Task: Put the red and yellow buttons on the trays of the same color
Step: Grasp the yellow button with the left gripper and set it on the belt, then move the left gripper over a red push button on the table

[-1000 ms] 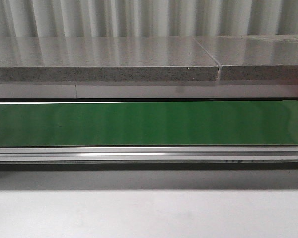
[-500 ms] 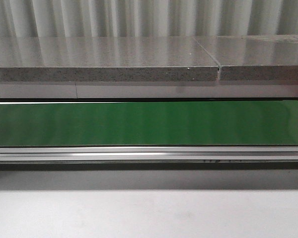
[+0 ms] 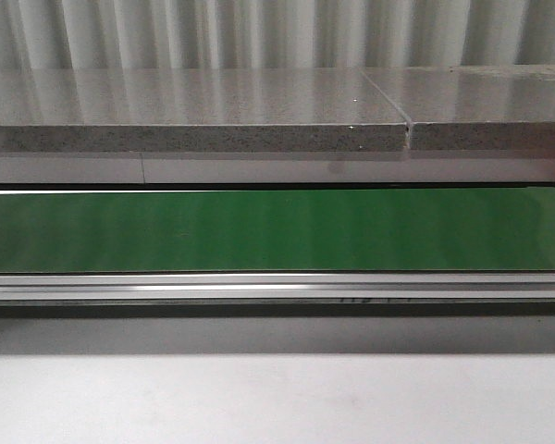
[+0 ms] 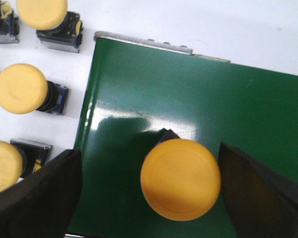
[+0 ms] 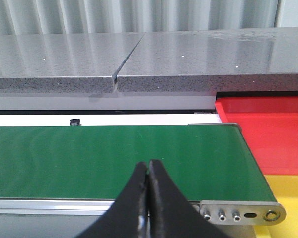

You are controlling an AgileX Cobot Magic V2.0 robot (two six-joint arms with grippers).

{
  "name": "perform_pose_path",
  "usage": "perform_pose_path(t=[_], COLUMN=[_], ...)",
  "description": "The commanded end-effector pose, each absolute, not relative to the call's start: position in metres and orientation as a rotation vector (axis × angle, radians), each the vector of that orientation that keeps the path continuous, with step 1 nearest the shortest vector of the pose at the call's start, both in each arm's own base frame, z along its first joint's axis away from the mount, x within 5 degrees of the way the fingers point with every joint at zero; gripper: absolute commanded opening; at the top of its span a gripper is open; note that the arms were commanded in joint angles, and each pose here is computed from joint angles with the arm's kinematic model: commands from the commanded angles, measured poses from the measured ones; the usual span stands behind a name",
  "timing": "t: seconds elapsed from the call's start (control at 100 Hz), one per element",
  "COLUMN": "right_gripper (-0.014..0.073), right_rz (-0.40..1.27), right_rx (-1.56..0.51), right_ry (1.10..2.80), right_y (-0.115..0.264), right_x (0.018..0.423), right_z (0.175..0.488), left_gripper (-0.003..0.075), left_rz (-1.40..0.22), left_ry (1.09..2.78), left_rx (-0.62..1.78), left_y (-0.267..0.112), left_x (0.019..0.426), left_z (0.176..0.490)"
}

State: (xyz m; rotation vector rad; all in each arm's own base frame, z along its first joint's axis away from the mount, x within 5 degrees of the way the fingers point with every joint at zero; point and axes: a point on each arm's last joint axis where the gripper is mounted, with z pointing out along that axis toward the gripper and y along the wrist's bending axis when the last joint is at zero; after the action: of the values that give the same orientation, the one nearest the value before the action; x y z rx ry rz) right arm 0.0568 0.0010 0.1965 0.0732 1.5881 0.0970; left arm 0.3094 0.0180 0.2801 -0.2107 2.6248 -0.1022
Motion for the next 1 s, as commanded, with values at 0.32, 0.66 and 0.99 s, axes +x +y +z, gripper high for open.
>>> perform_pose_path(t=[0.32,0.66,0.99], right_gripper=[-0.0067,-0.0067,-0.0067], right_rz=[0.091,0.091,0.091], right_rx=[0.064,0.064,0.064], right_ry=[1.508,1.508,1.508], right_y=[0.001,0.001,0.001], right_x=[0.057,0.057,0.057], right_z=[0.203,0.203,0.203], left_gripper=[0.0544,0.0544,0.0544], left_rz=[-0.244,-0.197,-0.079], left_ry=[2.369,2.286,2.244], left_rx=[-0.127,-0.338,-0.637], left_y=[0.001,0.034,0.08], left_x=[0.285,0.265,0.216], left_z=[0.351,0.367,0.336])
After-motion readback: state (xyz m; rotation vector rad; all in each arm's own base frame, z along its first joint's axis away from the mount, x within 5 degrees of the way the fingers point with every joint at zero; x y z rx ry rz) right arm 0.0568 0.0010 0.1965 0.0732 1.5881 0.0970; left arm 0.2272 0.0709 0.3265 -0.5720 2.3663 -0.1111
